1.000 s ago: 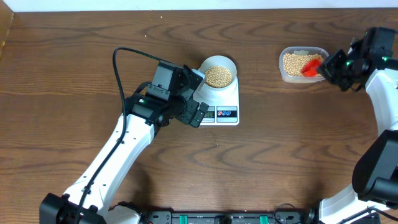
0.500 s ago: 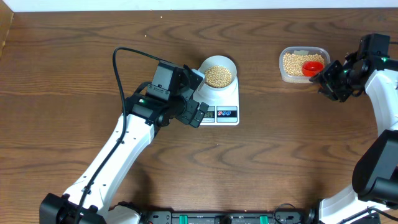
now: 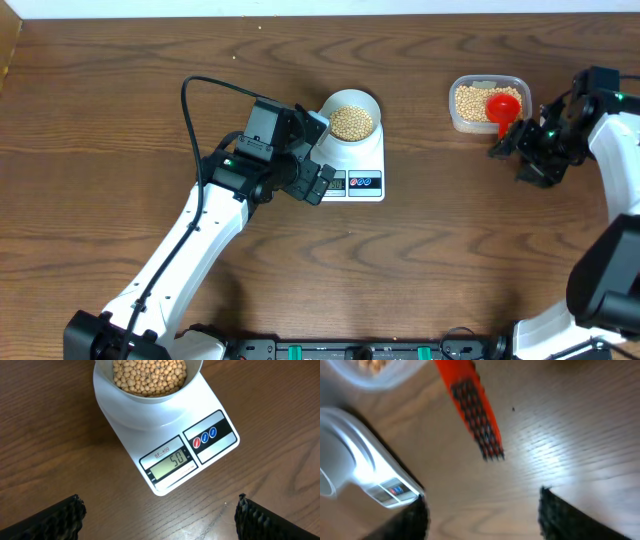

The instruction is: Scoop item into bowl and weigh 50g on scale

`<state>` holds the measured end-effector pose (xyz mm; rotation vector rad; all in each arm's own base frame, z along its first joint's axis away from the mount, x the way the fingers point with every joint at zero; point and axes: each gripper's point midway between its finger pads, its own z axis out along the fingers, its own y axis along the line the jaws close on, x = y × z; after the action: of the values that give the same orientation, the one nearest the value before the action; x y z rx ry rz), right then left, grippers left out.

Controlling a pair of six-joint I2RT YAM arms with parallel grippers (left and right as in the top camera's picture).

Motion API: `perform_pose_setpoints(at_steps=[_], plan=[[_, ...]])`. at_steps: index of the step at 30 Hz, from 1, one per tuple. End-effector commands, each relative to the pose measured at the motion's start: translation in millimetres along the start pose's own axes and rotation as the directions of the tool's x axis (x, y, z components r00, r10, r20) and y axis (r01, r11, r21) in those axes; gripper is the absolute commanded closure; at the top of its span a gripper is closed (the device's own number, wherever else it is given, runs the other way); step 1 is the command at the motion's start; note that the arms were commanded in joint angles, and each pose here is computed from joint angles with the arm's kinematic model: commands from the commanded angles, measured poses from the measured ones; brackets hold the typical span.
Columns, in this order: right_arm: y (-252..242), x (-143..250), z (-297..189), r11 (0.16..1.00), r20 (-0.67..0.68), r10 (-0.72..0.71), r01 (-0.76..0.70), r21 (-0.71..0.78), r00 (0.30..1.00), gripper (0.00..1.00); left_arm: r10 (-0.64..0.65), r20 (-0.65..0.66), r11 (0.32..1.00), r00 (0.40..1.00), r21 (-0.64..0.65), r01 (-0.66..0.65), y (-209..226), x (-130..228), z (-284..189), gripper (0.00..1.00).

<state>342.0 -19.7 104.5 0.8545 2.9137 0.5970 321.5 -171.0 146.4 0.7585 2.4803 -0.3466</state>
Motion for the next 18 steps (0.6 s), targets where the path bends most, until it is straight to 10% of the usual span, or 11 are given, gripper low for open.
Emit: perform_pose_setpoints(at_steps=[1, 18], plan=[[5.9, 7.5, -39.9, 0.988, 0.106, -0.154, 0.151, 0.039, 0.982, 0.26, 0.007, -0.002, 1.0, 1.0, 0.007, -0.007, -0.6, 0.6, -0.1, 0.02], [13.7, 147.1, -185.8, 0.887, 0.467, -0.447, 0.446, 0.12, 0.763, 0.01, 0.007, -0.002, 1.0, 1.0, 0.007, -0.007, -0.6, 0.6, -0.1, 0.02]])
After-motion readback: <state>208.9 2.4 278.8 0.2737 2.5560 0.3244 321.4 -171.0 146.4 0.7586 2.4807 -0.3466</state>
